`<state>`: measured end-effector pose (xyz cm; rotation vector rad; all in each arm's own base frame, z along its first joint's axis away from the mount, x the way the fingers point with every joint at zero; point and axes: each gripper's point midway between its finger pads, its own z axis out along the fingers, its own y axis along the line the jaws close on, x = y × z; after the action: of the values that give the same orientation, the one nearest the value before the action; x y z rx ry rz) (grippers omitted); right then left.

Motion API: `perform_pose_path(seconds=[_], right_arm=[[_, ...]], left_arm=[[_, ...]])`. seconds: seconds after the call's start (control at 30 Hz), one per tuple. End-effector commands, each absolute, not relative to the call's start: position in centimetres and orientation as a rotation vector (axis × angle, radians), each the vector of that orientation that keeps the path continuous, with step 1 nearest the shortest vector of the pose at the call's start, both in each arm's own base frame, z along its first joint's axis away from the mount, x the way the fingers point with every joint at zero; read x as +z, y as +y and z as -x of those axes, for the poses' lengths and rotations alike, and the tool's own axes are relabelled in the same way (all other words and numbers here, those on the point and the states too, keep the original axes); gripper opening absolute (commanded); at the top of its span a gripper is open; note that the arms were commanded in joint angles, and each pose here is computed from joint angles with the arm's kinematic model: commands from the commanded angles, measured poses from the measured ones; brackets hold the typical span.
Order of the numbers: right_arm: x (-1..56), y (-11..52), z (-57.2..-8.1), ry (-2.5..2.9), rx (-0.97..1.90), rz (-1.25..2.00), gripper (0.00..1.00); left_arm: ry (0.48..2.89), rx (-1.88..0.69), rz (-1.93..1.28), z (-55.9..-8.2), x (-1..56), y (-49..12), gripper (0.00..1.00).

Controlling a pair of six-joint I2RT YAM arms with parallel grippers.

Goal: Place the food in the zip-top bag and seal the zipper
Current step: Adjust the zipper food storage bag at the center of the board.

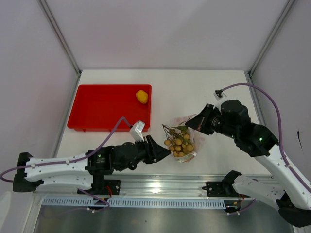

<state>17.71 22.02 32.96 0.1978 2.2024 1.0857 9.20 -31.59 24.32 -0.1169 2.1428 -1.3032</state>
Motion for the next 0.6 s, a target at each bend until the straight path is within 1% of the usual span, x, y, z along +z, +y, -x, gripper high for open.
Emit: perform_pose_path(seconds=[0.0,0.07,0.17,0.2,0.23,0.27,0.33,0.37,0.43,0.5,0.53,0.57], right_arm=[[35.6,22.4,-18.5,2.094,1.130,-0.208,0.00],[35.4,22.4,-18.7,2.102,1.115,-0.214,0.00],[35.2,22.5,-19.0,2.111,1.105,-0.232,0.00],[35.3,22.6,-19.0,2.107,1.109,-0.234,0.00],[35.4,22.6,-19.1,2.102,1.108,-0.235,0.00],[35.4,22.7,-19.1,2.104,1.109,-0.235,0.00],[35.7,22.9,-19.2,2.098,1.116,-0.235,0.00],[35.9,22.6,-19.7,2.084,1.090,-0.255,0.00],[36.0,22.9,-19.7,2.085,1.091,-0.252,0.00],[36.3,23.0,-19.7,2.079,1.091,-0.250,0.00],[36.4,23.0,-19.6,2.078,1.090,-0.248,0.00],[36.5,23.1,-19.6,2.075,1.092,-0.249,0.00]], left_arm=[[2.108,-1.350,0.152,-9.5,26.1,-32.0,0.45],[2.121,-1.347,0.140,-9.3,25.8,-32.3,0.44],[2.145,-1.342,0.114,-9.1,25.4,-32.9,0.39],[2.151,-1.343,0.107,-9.0,25.3,-33.0,0.33],[2.158,-1.339,0.103,-8.9,25.1,-33.1,0.32],[2.165,-1.333,0.102,-8.9,24.9,-33.3,0.26],[2.176,-1.331,0.100,-8.9,24.7,-33.5,0.22],[2.178,-1.327,0.101,-9.0,24.6,-33.5,0.18],[2.184,-1.329,0.112,-9.1,24.5,-33.5,0.15],[2.183,-1.330,0.118,-9.3,24.5,-33.5,0.16],[2.182,-1.329,0.125,-9.4,24.5,-33.5,0.18],[2.184,-1.328,0.126,-9.4,24.5,-33.5,0.27]])
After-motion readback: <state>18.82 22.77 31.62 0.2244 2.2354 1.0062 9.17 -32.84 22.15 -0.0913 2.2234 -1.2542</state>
